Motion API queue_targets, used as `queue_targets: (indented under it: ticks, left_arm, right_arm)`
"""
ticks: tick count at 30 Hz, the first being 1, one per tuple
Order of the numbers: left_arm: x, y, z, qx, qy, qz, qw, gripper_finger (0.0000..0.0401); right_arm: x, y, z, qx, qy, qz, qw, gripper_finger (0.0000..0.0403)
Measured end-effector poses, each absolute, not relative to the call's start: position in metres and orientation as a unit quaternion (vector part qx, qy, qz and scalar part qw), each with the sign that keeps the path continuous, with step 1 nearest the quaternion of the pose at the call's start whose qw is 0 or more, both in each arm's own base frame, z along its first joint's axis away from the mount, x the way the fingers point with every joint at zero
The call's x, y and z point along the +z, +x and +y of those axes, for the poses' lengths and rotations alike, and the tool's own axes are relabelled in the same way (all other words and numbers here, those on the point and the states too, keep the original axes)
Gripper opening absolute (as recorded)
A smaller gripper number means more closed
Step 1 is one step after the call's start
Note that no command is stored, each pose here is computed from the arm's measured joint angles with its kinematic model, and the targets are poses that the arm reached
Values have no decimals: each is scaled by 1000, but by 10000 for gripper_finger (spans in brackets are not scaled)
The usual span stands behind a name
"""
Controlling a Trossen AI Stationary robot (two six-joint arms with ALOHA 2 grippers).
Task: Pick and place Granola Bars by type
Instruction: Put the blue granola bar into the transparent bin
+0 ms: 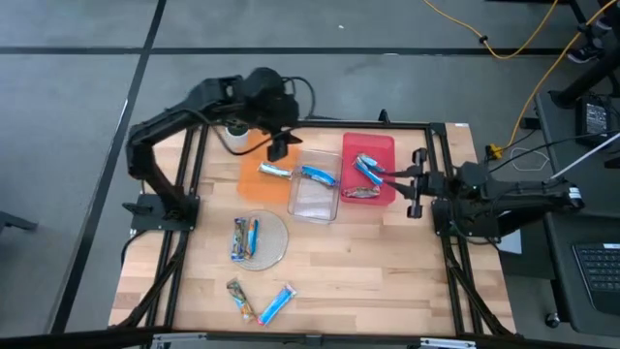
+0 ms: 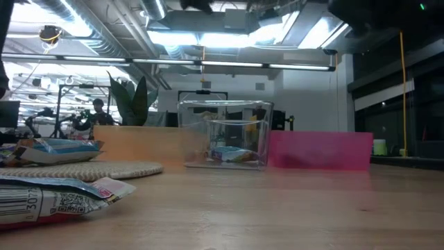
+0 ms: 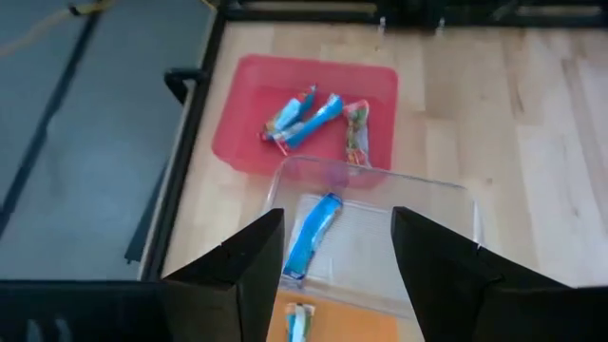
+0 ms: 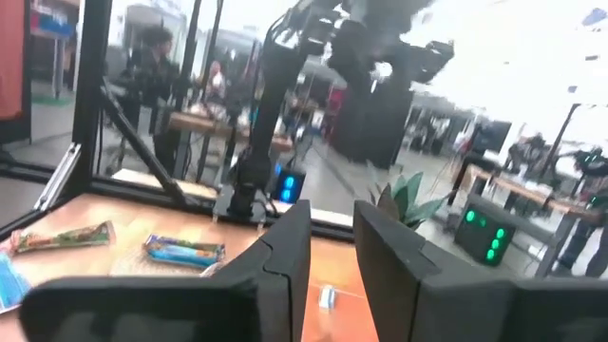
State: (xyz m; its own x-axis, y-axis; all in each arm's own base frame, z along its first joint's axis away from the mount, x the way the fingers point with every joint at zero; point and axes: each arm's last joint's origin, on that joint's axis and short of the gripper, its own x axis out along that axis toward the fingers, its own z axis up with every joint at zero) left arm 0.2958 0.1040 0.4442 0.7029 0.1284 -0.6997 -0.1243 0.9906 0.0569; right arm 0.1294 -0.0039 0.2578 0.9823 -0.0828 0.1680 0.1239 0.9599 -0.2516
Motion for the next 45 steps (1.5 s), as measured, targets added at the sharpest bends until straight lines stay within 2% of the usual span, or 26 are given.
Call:
queue_targets:
  ticks: [6,10,15,22,26,37,45]
  left_arm:
    - [470,260,84,110,25,361,926,190]
    - [484,236,69,132,36,346,928,187]
    - [496,207,53,162,45,330,929,189]
    - [494,175,35,192,27,348,917,186]
    - [471,166,25,190,12,369,910,185]
    - [354,157,6,182,-57,422,886,186]
    - [290,160,-1,194,-90,460,862,188]
  right_arm:
    - [191,111,-4,-52,-132,-76,987,87]
    - [163,104,-4,-37,-135,42,989,87]
    - [168,99,-2,-10,-134,-13,991,87]
    - [172,97,-2,-16,-135,-32,990,87]
    - [171,97,-2,-15,-135,-27,990,87]
    - [168,97,-2,-13,-135,-13,991,87]
    - [168,97,-2,-13,-135,-13,991,87]
